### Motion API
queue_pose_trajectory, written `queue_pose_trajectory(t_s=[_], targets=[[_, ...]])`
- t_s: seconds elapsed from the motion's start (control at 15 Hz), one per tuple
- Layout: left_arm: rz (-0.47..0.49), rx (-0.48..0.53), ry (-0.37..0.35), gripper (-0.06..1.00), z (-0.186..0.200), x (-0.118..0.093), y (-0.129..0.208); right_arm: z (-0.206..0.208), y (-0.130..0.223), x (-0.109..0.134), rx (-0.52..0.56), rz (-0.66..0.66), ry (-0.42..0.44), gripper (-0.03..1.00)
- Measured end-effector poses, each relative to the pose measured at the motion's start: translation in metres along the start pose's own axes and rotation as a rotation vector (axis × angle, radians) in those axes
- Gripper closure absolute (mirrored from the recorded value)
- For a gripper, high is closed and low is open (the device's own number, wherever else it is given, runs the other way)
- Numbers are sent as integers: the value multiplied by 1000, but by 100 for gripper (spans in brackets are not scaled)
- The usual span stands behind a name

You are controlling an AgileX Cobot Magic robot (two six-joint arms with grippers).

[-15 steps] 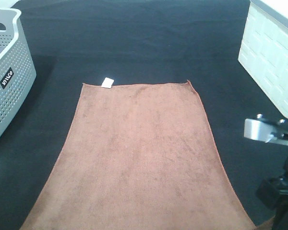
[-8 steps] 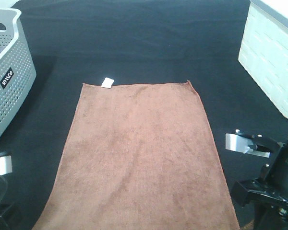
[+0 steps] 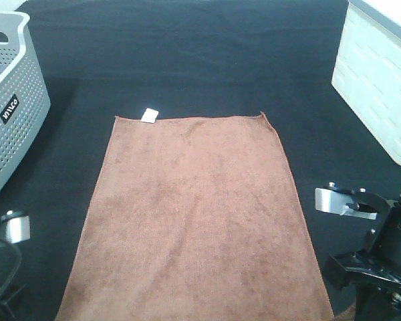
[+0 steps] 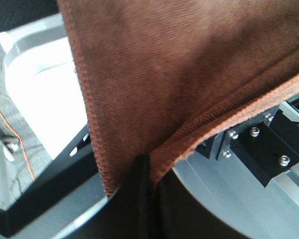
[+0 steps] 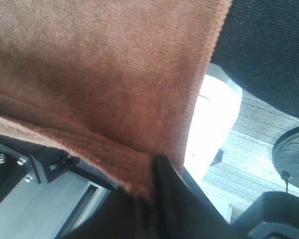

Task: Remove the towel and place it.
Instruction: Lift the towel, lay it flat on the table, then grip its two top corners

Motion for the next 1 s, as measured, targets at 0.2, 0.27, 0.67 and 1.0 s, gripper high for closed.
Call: queue_pose_trajectory(t_s=[0.2,0.27,0.67,1.0], targets=[[-69,-23,-25,94,6,-3,-13,0,-1,-1,-9,16,4,94],[-105,-18,-52,94,4,-5,-15,0,-3,-1,-16,16,2,93],[-274,24,-189,94,-17,-35,-27,0,-3,-5,-19,20,18,87],[-281,63,-217,52,-21,-37,-19,0,-4,-3,-24,14,7,50]])
Point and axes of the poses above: a point on each arm's last joint axis where the gripper is mounted, z pointing back along that axis away from the gripper, x along the wrist's bending axis when the last joint is at zero, y = z × x, the point moved 9 cm from there along -z, pointing out along that axis toward the gripper, and after that the axes turned 8 degrees about z, right-handed, at the moved point
